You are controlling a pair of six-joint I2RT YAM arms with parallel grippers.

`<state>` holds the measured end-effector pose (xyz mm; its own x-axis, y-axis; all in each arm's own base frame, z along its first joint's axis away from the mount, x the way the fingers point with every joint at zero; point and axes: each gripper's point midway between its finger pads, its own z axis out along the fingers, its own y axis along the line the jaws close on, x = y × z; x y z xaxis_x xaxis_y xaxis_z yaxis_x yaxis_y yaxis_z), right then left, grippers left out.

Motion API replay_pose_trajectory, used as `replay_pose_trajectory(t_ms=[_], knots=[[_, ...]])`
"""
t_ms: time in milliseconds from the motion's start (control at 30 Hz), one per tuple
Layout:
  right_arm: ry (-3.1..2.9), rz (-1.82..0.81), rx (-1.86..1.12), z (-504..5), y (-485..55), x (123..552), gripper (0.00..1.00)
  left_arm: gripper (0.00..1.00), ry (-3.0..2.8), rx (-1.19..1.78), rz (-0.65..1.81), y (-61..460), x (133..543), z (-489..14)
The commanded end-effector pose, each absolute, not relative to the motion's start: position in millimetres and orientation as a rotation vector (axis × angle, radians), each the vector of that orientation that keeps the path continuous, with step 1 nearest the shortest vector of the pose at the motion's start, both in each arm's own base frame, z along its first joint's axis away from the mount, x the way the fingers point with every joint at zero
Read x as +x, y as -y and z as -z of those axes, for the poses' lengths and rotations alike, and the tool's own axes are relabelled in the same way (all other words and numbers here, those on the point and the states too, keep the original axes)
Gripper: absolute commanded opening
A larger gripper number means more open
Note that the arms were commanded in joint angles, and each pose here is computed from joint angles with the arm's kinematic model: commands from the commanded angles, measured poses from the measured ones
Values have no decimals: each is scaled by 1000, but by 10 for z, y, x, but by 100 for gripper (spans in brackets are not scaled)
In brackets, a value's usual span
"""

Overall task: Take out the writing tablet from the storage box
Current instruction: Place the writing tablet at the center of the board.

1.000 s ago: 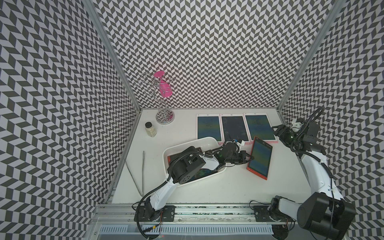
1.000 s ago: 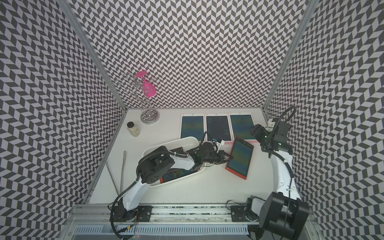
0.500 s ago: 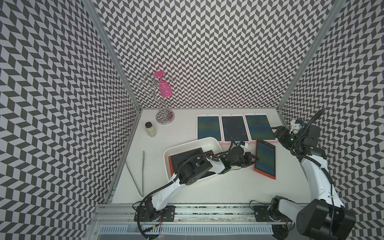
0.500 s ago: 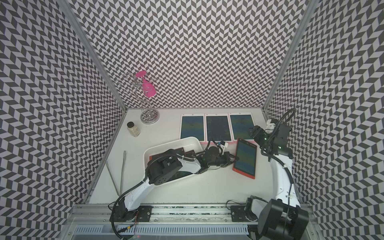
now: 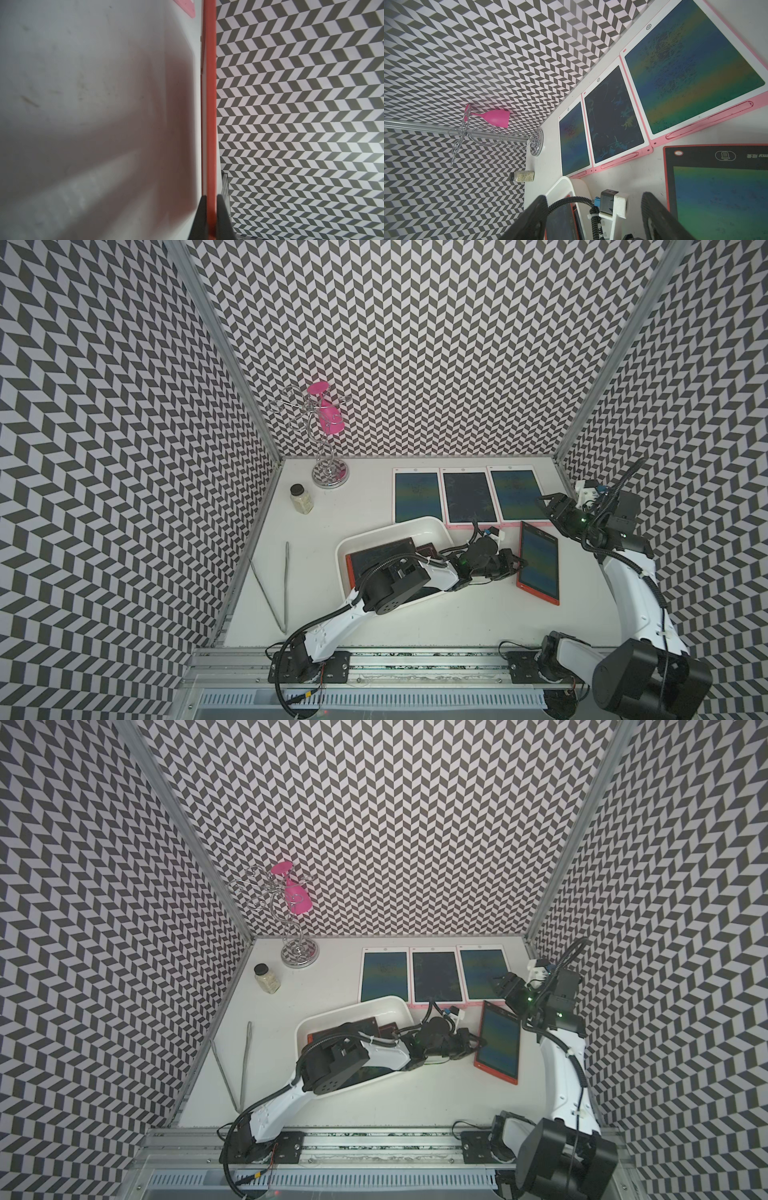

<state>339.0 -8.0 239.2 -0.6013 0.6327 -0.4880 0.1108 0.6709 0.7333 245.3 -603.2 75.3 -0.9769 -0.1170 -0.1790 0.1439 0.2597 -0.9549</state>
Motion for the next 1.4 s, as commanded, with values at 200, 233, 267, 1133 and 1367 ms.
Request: replay_pose_trajectory(t_ms=[200,233,267,1133,1367], knots=[[-2047,-856,514,-2609,81,3406,72,0,-2314,78,1701,5947,2444,-927],[-2049,-854,512,-2610,80,3401,72,0,-2302,93,1690,5958,2437,-993],[-2050,-854,510,-2621,78,3400,72,0,-2288,103,1679,5961,2448,-1059],[-2040,-958,463,-2812,-68,3327,72,0,-2248,112,1778,6440,2350,-1038],[-2039,-954,461,-2789,-67,3321,72,0,-2286,102,1776,6477,2427,-787]])
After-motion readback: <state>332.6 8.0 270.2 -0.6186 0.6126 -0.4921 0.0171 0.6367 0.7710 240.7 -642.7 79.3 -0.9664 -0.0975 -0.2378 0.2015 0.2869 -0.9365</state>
